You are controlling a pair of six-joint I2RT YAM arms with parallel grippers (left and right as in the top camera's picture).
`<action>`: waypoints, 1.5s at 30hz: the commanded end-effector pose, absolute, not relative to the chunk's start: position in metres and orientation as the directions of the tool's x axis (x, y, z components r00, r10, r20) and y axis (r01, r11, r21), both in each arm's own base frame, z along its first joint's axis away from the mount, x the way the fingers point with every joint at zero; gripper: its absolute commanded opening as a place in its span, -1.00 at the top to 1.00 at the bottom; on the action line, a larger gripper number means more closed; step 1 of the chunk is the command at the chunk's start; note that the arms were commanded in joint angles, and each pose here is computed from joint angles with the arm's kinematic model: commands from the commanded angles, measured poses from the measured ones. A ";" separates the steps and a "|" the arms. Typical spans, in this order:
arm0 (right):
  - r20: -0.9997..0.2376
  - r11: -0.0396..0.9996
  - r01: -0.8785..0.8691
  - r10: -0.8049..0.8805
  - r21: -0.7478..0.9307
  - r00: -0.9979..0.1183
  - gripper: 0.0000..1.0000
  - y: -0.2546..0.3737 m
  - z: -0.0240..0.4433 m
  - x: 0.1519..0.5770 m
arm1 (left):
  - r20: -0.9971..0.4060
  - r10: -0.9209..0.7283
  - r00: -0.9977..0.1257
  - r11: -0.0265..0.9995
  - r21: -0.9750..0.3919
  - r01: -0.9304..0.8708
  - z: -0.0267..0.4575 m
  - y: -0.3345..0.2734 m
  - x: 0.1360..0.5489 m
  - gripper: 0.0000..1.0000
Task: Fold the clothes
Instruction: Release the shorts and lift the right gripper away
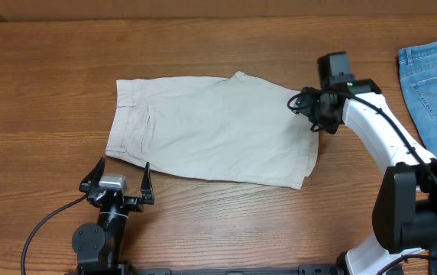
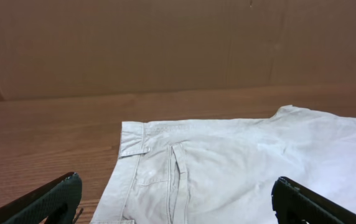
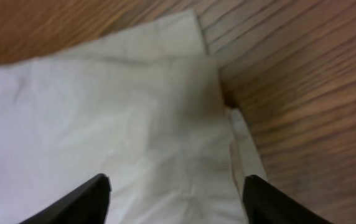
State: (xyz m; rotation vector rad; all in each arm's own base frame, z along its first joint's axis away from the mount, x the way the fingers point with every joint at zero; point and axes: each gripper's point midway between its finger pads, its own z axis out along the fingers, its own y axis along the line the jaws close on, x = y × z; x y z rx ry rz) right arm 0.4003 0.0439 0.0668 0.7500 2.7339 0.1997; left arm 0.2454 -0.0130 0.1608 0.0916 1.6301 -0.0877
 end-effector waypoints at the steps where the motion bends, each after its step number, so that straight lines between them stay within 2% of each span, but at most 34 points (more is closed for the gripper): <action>1: -0.258 0.847 0.472 0.526 0.245 -0.810 -0.33 0.030 0.061 0.404 | -0.998 0.026 -0.052 0.991 0.019 0.129 0.161 -0.016 0.245 -1.00; 8: -0.313 0.846 0.443 0.525 0.298 -0.792 -0.25 0.018 0.063 0.421 | -0.998 0.026 -0.052 0.991 0.019 0.129 0.161 -0.016 0.245 -0.99; 10: -0.313 0.845 0.435 0.524 0.312 -0.792 -0.17 0.021 0.061 0.424 | -0.998 0.026 -0.052 0.991 0.019 0.129 0.161 -0.016 0.245 -1.00; 22: -0.282 0.843 0.438 0.523 0.313 -0.804 -0.12 0.024 0.029 0.433 | -0.998 0.026 -0.052 0.991 0.019 0.129 0.161 -0.016 0.245 -1.00; 28: -0.271 0.842 0.441 0.524 0.311 -0.808 0.15 0.024 0.017 0.435 | -0.998 0.026 -0.052 0.991 0.019 0.129 0.161 -0.016 0.245 -1.00; 30: -0.282 0.842 0.439 0.523 0.313 -0.804 0.29 0.024 0.019 0.437 | -0.998 0.026 -0.052 0.991 0.019 0.129 0.161 -0.016 0.245 -1.00; 42: -0.359 0.827 0.436 0.551 0.355 -0.753 0.88 0.007 0.047 0.468 | -0.998 0.026 -0.052 0.991 0.019 0.129 0.161 -0.016 0.245 -1.00; 45: -0.376 0.828 0.433 0.551 0.356 -0.745 0.90 0.006 0.049 0.471 | -0.998 0.026 -0.052 0.991 0.019 0.129 0.161 -0.016 0.245 -1.00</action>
